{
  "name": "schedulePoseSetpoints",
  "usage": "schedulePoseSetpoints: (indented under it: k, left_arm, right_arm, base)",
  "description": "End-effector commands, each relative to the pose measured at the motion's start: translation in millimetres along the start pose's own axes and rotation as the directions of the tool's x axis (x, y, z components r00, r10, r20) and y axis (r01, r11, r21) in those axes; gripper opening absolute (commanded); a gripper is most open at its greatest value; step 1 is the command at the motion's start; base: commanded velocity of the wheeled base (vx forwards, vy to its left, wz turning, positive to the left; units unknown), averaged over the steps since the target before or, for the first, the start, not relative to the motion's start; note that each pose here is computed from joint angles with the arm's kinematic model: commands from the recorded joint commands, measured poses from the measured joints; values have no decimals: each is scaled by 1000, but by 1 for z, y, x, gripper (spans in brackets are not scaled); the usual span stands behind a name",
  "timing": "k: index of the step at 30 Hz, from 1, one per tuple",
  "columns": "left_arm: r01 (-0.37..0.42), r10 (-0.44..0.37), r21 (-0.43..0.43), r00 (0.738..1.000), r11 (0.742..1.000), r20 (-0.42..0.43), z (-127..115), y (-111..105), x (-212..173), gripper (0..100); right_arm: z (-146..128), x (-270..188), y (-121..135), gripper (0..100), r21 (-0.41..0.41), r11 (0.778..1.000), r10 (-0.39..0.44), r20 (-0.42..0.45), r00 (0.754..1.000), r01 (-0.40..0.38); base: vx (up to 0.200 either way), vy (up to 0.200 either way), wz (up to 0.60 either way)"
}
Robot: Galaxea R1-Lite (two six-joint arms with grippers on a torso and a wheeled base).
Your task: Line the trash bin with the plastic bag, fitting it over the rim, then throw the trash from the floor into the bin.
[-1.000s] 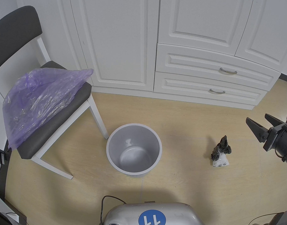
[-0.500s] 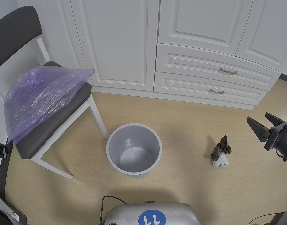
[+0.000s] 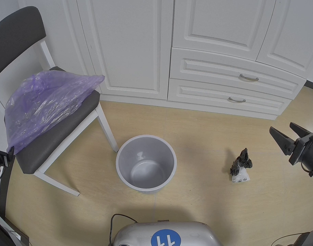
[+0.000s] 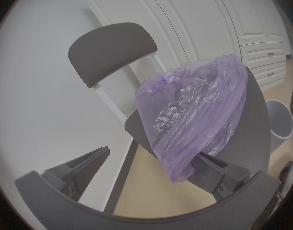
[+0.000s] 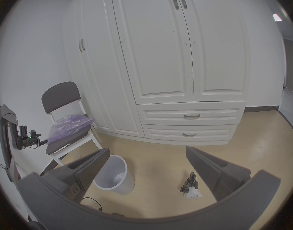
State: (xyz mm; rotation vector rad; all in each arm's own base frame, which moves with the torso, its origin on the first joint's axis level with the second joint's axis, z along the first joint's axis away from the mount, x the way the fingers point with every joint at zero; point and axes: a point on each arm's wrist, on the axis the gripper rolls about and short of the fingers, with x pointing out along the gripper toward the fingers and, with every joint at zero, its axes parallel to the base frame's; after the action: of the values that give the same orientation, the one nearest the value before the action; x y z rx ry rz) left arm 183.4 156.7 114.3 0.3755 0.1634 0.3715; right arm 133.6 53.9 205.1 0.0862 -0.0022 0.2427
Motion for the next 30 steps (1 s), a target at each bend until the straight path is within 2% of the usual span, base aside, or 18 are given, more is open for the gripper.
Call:
schedulePoseSetpoints:
  k: [1, 7, 27, 28, 30]
  left_arm:
    - [-11, 10, -12, 1000, 1000, -22, -15, -3, 11, 100]
    - [-11, 11, -45, 1000, 999, 2, -12, -4, 13, 100]
    - [-16, 17, -41, 1000, 999, 18, -8, -3, 12, 100]
    - [-19, 20, -40, 999, 999, 25, -6, -3, 12, 0]
    - [-18, 19, -48, 999, 999, 28, -5, -3, 11, 0]
  right_arm:
    - [1, -1, 1, 100, 1, 1000, 6, 4, 1000, -6]
    - [1, -1, 1, 100, 1, 1000, 6, 4, 1000, -6]
    - [1, -2, 2, 100, 1, 1000, 19, 4, 1000, -19]
    - [1, -2, 3, 100, 1, 1000, 20, 4, 1000, -20]
    - [2, -3, 2, 100, 1, 1000, 21, 13, 1000, -21]
  base:
    - [0, 0, 0]
    - [0, 0, 0]
    - [0, 0, 0]
    - [0, 0, 0]
    - [0, 0, 0]
